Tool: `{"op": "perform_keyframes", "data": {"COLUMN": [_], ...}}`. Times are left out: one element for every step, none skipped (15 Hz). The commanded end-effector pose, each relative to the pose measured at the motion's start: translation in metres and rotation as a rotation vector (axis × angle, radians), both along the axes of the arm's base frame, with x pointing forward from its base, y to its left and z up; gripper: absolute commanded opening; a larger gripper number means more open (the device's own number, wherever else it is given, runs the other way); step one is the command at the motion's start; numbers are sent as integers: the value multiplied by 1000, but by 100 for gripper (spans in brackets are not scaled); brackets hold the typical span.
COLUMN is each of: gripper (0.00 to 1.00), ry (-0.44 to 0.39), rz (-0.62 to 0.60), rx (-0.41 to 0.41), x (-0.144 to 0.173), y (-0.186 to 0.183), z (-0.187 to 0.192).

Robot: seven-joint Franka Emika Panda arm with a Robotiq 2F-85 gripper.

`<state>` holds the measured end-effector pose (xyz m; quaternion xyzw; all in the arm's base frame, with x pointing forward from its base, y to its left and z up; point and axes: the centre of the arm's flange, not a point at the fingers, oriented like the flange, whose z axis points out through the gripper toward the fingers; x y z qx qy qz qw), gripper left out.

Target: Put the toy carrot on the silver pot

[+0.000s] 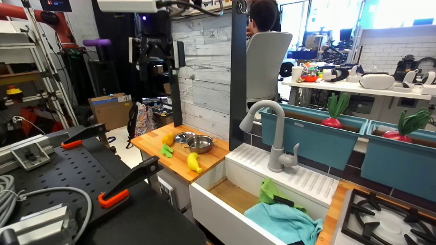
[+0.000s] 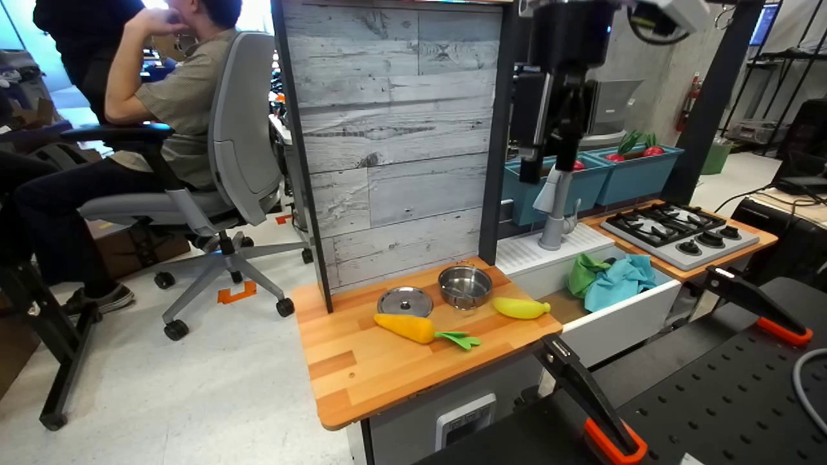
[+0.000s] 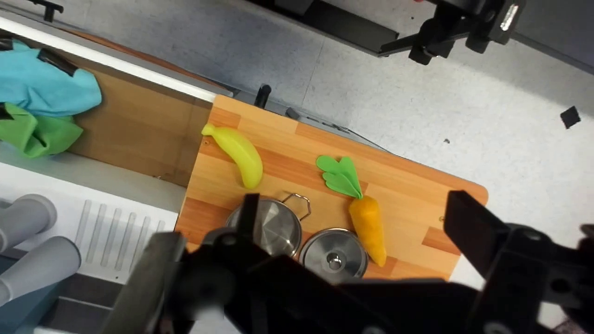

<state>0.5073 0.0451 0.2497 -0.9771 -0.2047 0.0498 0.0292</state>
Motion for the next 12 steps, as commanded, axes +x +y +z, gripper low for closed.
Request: {"op": "perform_keyframes", "data": {"gripper": [100,100,100,100,100,100,100,100,100,100,100,100], "ry": [12,12,10,9,15,29,37,47,61,74,81,83], "rz": [26,32,36,43,53,67,79,96,118,136,155,177], "rx": [24,16,8,-6,-17,-33,-51,-79,-102,-124,-143,-158], "x": [26,28,30,33,35,37,38,38,38,38,37,35], "y": [0,5,9,16,21,26,31,38,44,51,56,64], "z": [-55,-71,-86,-100,-112,-126,-137,-148,-159,-169,-177,-185]}}
